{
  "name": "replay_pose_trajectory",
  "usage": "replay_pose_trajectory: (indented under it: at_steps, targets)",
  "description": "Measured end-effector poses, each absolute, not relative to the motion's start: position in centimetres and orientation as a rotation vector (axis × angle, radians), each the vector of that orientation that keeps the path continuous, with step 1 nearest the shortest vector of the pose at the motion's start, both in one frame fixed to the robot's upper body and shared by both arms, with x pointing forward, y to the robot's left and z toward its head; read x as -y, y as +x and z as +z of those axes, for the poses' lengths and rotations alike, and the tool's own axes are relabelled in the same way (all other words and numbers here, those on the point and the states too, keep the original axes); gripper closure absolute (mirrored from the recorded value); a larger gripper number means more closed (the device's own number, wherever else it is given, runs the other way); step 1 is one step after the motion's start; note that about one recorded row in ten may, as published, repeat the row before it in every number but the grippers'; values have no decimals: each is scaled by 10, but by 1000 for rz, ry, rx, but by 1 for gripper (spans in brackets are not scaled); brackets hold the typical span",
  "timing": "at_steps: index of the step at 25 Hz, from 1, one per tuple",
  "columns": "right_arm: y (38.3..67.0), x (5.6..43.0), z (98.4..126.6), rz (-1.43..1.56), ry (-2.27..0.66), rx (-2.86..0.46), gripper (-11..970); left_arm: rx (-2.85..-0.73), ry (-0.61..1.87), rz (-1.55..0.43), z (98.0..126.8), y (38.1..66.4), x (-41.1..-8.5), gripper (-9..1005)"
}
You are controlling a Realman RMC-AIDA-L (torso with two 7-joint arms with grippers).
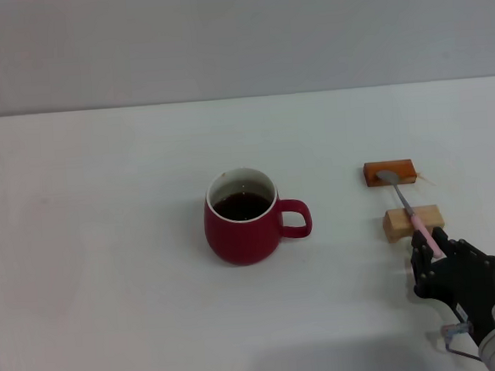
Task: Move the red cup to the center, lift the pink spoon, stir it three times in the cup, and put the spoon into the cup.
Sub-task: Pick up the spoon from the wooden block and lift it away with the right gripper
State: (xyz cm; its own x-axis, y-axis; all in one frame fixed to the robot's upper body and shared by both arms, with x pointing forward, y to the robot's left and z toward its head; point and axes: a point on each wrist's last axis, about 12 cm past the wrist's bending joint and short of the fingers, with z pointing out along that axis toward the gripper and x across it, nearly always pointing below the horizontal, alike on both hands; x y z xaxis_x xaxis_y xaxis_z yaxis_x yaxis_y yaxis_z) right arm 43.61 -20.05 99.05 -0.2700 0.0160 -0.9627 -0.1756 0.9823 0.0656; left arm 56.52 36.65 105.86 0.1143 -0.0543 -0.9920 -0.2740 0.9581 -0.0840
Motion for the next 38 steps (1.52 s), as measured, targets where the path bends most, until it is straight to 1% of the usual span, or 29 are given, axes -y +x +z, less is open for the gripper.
replay_pose_trajectory:
  at_steps: [18, 38]
  targets:
    - [435, 199, 991, 188, -123, -1834, 790, -1449, -273, 165, 1059, 565, -367, 159]
    - [437, 200, 990, 172, -139, -1834, 795, -1449, -273, 166, 1059, 563, -368, 158]
